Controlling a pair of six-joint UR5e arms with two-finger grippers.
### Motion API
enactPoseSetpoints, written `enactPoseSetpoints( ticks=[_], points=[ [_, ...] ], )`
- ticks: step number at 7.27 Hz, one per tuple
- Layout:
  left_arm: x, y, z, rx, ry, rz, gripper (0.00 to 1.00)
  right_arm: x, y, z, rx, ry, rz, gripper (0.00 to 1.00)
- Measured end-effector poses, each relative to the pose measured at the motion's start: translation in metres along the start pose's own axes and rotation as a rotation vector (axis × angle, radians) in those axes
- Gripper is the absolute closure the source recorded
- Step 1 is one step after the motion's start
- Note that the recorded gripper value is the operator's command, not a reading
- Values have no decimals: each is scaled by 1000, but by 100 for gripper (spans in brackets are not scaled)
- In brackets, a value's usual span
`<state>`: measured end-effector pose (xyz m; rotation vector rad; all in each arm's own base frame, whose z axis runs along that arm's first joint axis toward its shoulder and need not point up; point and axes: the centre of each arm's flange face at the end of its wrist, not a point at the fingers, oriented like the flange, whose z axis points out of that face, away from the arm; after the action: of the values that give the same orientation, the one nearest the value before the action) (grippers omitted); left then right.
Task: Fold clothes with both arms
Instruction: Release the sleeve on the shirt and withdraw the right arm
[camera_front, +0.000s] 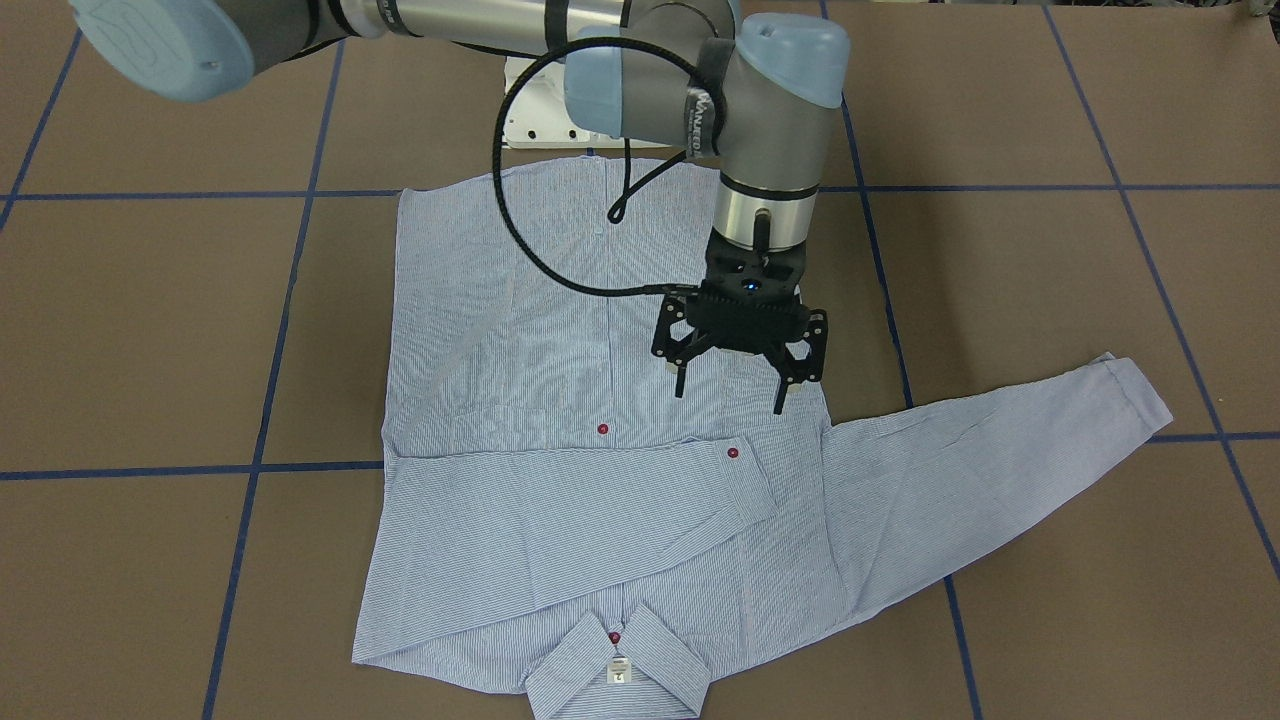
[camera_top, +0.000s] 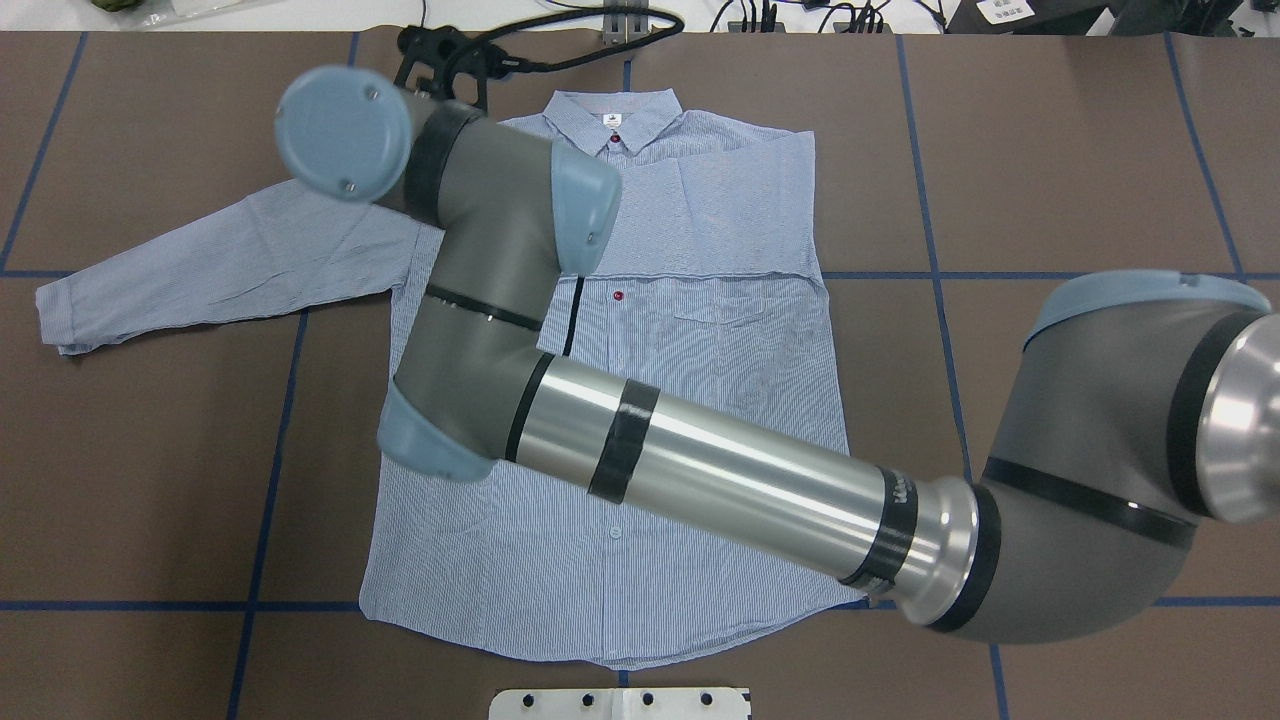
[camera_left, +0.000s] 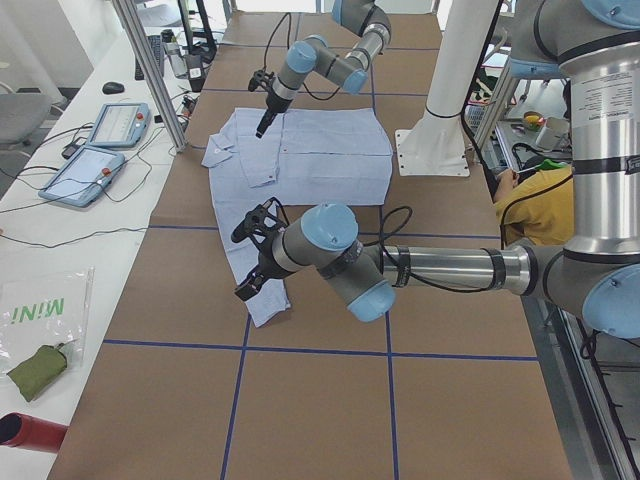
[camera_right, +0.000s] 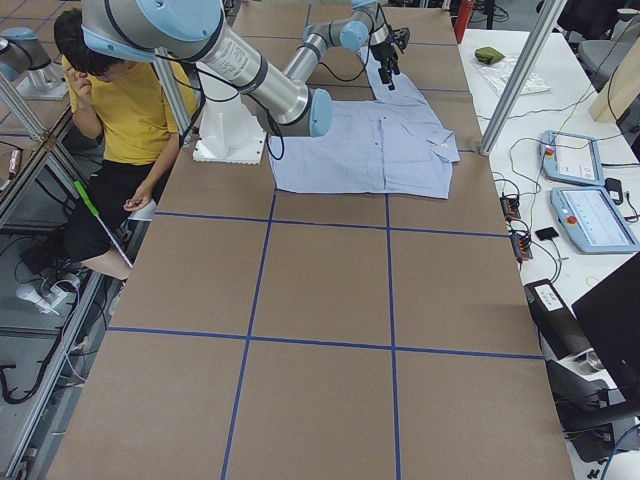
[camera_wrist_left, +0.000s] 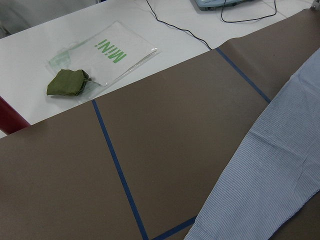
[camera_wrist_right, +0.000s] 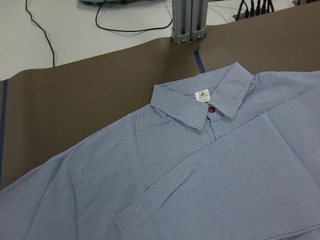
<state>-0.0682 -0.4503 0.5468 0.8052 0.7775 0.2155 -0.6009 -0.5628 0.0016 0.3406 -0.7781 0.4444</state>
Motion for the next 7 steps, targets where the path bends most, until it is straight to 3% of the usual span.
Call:
enactPoseSetpoints(
  ticks=[2, 4, 6, 7],
  points=[
    [14, 6, 31, -15, 51, 50, 0, 92, -69, -2, -74, -28, -58, 0],
    [11, 24, 58, -18, 62, 52, 0, 232, -142, -30, -135, -77, -169, 0],
    [17, 44, 88, 12, 19, -82, 0, 388, -194, -53, -183, -108, -304, 0],
    [32, 57, 113, 35, 9, -158, 0, 472, -203, -64, -200, -111, -360, 0]
  ],
)
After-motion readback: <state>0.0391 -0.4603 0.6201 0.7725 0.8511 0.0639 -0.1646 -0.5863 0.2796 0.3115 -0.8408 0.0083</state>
